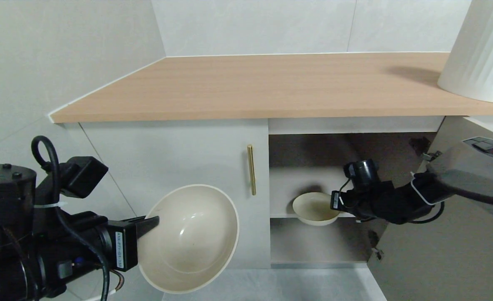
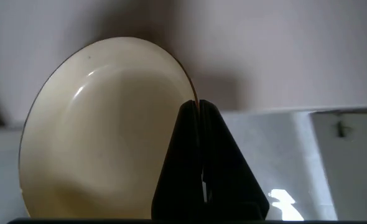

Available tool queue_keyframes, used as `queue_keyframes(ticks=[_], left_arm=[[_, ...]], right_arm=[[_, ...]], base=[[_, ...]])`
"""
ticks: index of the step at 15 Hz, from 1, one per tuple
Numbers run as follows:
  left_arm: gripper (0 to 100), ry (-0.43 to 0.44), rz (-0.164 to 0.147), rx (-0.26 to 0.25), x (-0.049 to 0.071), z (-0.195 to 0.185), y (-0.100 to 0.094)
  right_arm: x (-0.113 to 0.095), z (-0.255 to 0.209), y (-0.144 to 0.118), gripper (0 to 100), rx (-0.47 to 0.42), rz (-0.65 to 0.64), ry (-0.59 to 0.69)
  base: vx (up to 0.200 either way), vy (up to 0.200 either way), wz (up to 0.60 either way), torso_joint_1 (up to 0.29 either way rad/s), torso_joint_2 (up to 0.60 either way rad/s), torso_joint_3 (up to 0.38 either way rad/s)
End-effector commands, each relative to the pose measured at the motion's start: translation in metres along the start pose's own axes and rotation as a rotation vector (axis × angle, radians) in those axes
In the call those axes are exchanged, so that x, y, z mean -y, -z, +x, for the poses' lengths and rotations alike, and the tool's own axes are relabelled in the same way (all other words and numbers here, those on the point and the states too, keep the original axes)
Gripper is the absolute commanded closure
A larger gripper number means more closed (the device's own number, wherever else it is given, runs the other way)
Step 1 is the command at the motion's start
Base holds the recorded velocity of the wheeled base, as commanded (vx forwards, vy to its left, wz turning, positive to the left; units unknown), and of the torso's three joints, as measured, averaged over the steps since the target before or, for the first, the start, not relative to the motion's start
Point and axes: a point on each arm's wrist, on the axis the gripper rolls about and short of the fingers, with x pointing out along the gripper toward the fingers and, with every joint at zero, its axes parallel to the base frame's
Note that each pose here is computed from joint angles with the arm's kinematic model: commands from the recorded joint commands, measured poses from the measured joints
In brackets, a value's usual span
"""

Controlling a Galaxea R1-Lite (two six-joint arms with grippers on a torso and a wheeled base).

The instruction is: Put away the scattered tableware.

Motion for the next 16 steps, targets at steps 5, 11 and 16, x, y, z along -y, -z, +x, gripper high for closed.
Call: queue_keyframes(ticks=[5,11,16], left_arm=[[100,0.001,0.001,0.003,0.0,-0.001,0.0],[100,0.002,0.002,-0.005,0.0,-0.001,0.002],[100,0.002,0.004,-0.004,0.0,-0.001,0.002]], right_arm=[[0.004,0.021,-0.005,100,0.105,0.037,0.147],[0.007,0.033,-0.002,100,0.167,0.041,0.192],[0.01,0.041,-0.007,100,0.197,0.056,0.233]], base=[[0.0,0.0,0.0,0.0,0.0,0.0],[0.0,0.0,0.0,0.0,0.0,0.0],[0.0,0.0,0.0,0.0,0.0,0.0]])
